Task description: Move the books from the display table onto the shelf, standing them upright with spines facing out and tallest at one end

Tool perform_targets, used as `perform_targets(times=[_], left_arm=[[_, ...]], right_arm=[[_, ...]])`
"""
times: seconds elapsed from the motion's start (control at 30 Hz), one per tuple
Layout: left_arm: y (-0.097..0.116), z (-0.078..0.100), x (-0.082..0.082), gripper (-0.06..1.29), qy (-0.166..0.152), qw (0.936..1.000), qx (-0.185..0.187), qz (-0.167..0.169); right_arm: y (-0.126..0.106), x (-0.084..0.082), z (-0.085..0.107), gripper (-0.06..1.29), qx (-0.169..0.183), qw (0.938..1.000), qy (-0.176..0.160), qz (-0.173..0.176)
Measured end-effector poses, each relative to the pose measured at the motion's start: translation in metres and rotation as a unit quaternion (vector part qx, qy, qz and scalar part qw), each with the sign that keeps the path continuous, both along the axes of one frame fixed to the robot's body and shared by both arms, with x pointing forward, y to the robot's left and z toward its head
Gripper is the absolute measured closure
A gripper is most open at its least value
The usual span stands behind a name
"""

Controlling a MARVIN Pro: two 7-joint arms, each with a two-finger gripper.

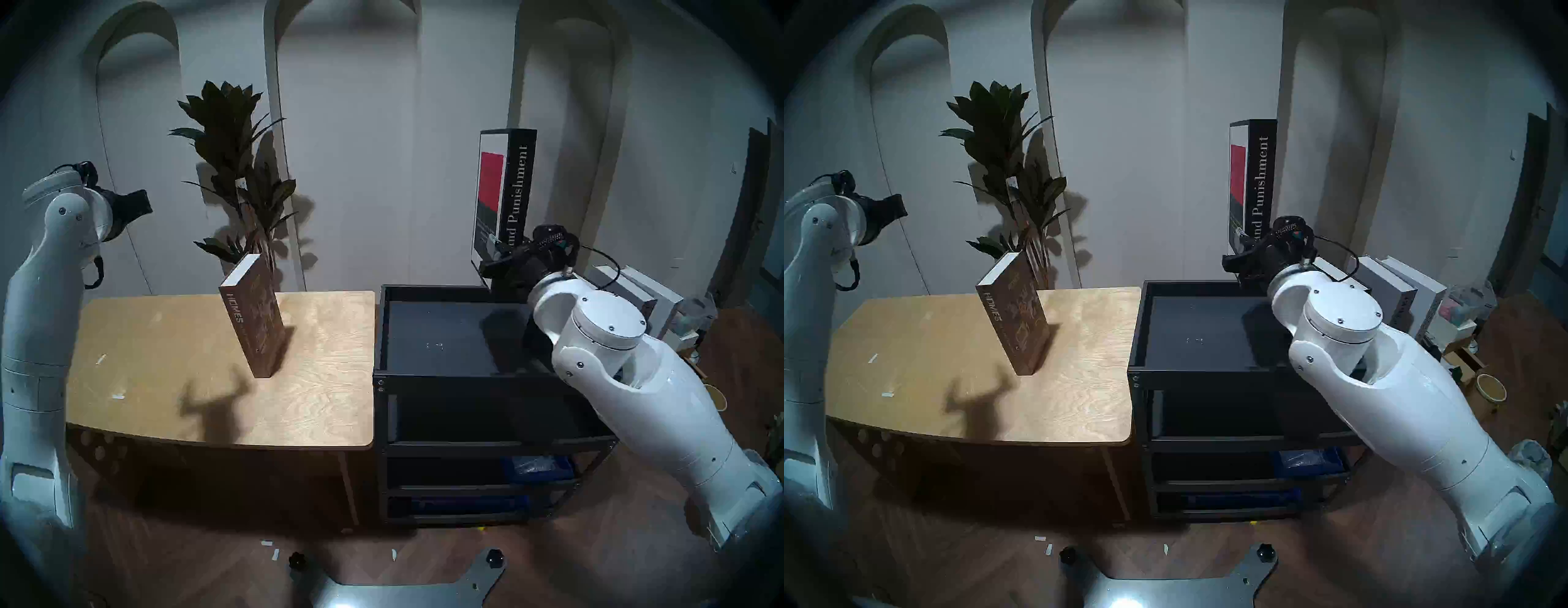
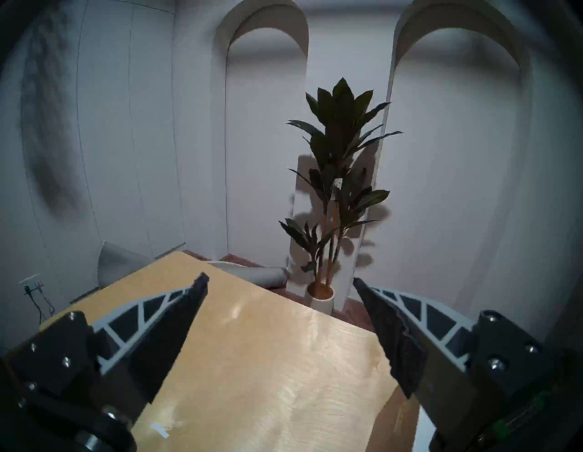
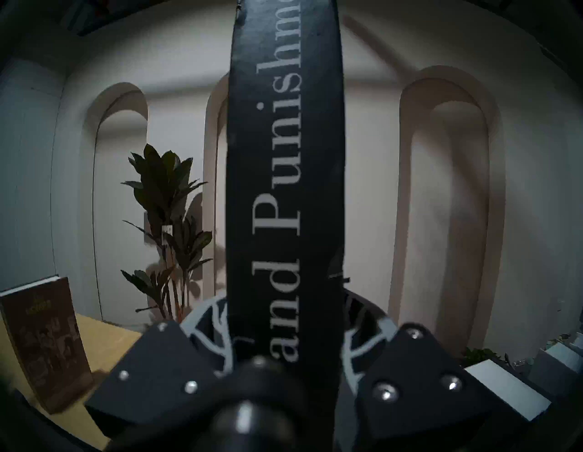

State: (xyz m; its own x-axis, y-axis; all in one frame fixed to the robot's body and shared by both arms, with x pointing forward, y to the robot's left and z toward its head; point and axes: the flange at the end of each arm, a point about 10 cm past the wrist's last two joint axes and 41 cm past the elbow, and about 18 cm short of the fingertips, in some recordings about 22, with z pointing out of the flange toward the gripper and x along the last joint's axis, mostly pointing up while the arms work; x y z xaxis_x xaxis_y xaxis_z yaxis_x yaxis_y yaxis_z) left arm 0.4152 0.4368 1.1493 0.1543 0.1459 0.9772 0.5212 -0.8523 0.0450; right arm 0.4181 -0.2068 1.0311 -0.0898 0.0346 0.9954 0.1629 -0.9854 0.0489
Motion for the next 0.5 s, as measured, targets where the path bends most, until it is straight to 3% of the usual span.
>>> perform_targets(times=[0.23, 0.5], left_arm=[[-0.001, -0.010, -0.004, -0.01, -0.004, 0.9998, 0.015, 0.013], [-0.004, -0.018, -0.009, -0.01, -0.023, 0.9989, 0.035, 0.020]], right_arm=[[-0.014, -0.011, -0.008, 0.82, -0.017, 0.9983, 0.042, 0.037], [-0.027, -0.021, -0.014, 0.82, -0.029, 0.9916, 0.088, 0.090]])
